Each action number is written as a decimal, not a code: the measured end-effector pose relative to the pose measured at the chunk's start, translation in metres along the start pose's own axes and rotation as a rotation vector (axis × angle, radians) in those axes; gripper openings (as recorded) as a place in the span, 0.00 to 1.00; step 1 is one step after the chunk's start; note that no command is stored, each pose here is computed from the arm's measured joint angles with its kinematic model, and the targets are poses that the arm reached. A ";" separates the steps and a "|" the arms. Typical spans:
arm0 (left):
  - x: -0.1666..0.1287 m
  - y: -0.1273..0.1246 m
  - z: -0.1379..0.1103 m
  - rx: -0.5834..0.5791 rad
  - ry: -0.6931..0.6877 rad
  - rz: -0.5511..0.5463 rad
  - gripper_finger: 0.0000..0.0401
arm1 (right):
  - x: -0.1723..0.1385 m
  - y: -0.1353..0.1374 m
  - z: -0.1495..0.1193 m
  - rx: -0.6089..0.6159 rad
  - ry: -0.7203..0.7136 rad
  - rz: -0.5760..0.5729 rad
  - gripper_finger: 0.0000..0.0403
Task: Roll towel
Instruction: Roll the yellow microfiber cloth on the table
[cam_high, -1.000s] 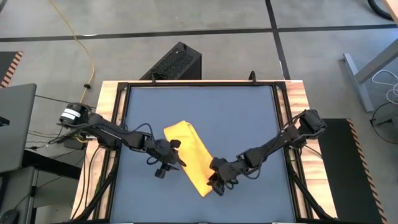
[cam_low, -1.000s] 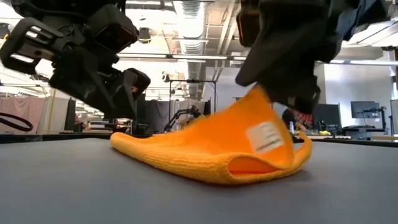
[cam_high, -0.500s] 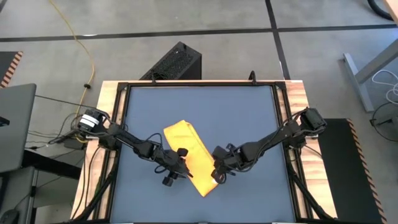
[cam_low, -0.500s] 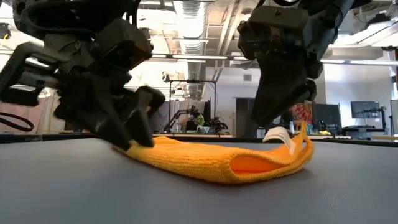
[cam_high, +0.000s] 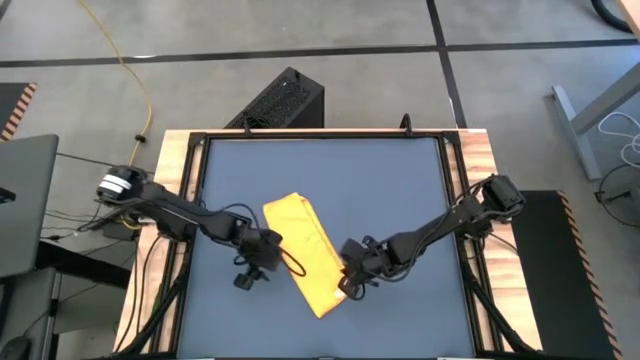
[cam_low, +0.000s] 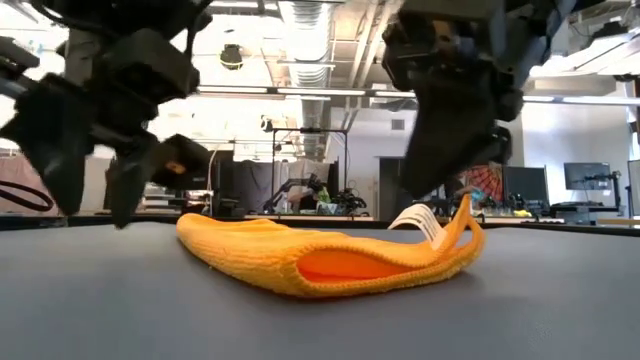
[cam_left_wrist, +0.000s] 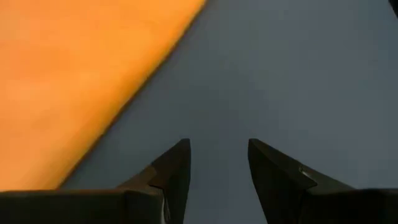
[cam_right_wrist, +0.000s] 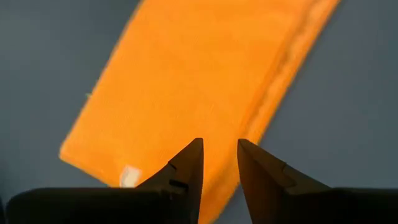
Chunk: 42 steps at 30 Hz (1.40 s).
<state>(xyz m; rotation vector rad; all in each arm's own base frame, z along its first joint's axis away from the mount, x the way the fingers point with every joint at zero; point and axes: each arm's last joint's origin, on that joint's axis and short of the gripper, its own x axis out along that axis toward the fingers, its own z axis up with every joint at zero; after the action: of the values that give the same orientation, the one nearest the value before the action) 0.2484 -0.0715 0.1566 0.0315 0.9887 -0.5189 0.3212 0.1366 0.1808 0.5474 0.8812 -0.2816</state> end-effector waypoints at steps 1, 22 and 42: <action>-0.006 -0.001 0.002 0.008 -0.020 0.013 0.37 | 0.000 0.000 0.001 -0.014 -0.008 0.004 0.31; 0.068 -0.040 0.078 0.456 -0.354 0.083 0.37 | 0.008 -0.022 0.034 -0.087 -0.121 -0.077 0.31; 0.134 -0.074 0.074 0.457 -0.220 0.421 0.25 | -0.014 0.022 -0.017 -0.034 -0.365 -0.120 0.31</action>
<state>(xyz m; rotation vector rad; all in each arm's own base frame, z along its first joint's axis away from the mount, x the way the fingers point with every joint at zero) 0.3333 -0.2098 0.1052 0.5690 0.6082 -0.3404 0.3117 0.1642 0.1904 0.3953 0.5634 -0.4586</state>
